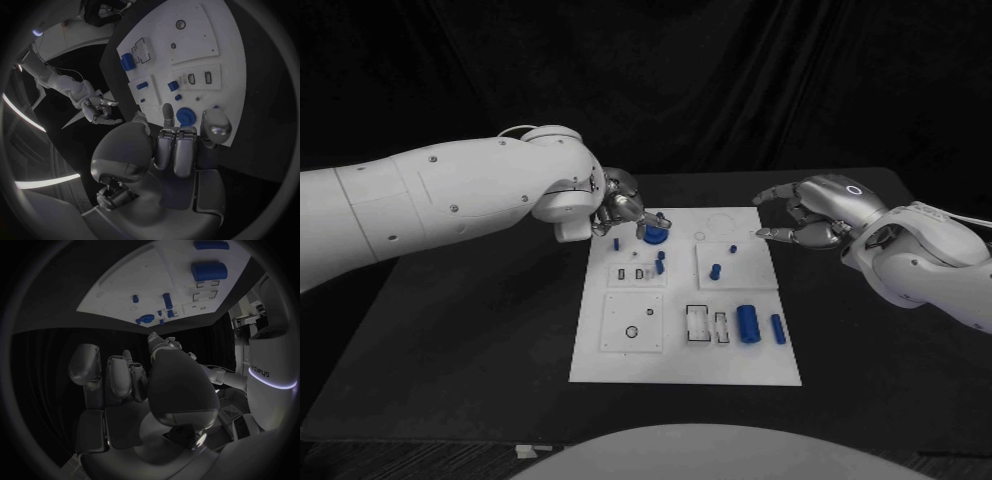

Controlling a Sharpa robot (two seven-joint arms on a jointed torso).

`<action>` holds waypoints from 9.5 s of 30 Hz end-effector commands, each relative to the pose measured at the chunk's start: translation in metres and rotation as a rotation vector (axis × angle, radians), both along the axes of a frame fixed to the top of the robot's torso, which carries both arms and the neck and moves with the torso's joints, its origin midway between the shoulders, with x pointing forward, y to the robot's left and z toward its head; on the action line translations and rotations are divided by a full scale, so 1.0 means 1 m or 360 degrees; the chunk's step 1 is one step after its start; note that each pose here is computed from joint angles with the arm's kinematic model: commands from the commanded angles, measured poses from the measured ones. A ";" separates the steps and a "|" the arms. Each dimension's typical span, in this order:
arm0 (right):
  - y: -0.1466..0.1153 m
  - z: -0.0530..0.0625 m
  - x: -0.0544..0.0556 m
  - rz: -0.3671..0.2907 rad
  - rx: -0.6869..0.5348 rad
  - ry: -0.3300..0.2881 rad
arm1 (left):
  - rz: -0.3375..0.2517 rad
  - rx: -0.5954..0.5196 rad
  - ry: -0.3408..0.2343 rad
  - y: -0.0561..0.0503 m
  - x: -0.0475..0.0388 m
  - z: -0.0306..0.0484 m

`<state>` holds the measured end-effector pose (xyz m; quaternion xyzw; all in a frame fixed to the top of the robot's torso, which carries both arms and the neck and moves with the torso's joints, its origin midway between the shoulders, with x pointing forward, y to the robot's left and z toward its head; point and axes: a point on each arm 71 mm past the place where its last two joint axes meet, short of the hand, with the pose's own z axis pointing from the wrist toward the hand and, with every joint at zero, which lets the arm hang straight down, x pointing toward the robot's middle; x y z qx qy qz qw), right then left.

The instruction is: Assemble the parts on the task board

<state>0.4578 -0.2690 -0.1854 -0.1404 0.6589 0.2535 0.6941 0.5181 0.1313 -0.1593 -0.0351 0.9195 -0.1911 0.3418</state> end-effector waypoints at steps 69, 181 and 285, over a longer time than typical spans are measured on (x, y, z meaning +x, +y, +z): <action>-0.008 0.009 -0.003 -0.0004 0.0156 -0.0199 | 0.0082 0.0191 0.0224 -0.019 -0.0071 -0.0818; -0.019 -0.006 -0.004 -0.0071 0.0114 -0.0078 | 0.0226 0.0123 0.0219 0.019 -0.0196 -0.1008; -0.021 -0.015 -0.009 -0.0058 0.0128 -0.0025 | 0.0177 0.0291 -0.0269 0.060 0.0309 -0.0757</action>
